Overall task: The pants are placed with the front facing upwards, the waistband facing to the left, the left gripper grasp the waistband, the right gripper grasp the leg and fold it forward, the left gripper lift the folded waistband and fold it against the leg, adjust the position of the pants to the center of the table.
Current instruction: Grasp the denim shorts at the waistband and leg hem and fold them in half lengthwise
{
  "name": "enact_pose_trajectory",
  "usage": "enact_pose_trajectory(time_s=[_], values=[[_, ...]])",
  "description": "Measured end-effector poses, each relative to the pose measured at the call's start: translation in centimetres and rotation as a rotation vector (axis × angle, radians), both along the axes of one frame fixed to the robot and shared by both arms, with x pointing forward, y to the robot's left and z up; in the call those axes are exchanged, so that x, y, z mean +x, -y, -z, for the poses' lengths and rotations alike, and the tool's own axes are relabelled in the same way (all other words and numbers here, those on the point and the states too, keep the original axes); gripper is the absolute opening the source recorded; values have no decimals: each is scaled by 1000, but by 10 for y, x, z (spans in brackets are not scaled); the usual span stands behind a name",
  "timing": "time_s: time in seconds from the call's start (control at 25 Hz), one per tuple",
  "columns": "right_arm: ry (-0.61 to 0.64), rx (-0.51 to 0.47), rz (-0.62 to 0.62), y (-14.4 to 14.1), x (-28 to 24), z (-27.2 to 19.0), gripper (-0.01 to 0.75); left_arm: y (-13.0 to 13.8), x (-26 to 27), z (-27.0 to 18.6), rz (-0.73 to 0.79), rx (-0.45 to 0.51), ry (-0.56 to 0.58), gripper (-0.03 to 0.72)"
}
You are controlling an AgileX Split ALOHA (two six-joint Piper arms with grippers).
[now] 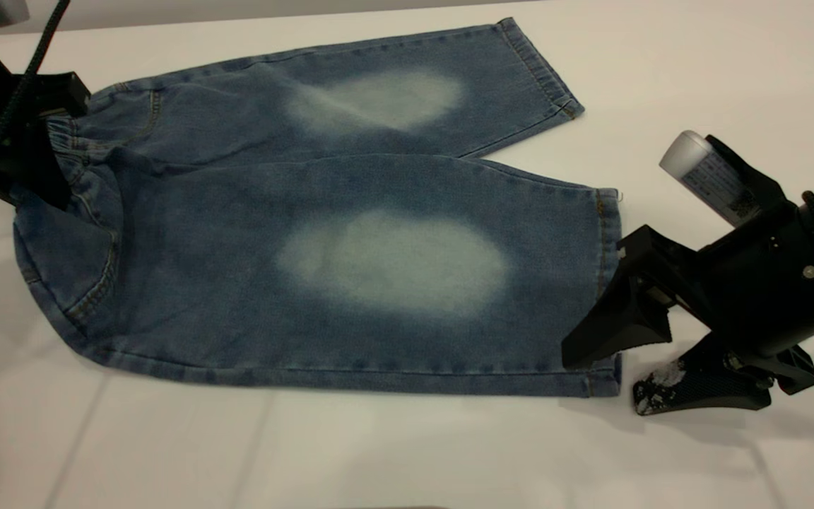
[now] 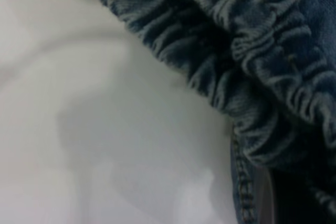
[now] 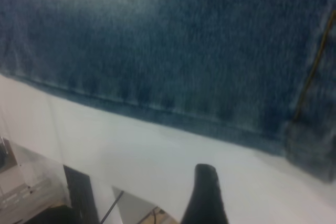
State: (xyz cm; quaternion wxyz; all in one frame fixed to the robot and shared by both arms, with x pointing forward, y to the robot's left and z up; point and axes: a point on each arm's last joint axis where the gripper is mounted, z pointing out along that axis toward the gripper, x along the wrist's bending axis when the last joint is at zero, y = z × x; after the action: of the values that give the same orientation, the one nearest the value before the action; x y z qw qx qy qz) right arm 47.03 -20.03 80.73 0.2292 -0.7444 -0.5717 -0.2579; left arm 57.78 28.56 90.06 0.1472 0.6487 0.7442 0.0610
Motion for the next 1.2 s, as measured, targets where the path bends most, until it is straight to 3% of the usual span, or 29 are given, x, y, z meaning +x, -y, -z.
enact_pose_trajectory(time_s=[0.28, 0.6, 1.2], values=[[13, 10, 6, -2, 10, 2, 484, 0, 3, -3, 0, -1, 9, 99], [-16, 106, -2, -10, 15, 12, 465, 1, 10, -13, -15, -20, 43, 99], [21, 48, 21, -10, 36, 15, 116, 2, 11, -15, -16, -22, 43, 99]])
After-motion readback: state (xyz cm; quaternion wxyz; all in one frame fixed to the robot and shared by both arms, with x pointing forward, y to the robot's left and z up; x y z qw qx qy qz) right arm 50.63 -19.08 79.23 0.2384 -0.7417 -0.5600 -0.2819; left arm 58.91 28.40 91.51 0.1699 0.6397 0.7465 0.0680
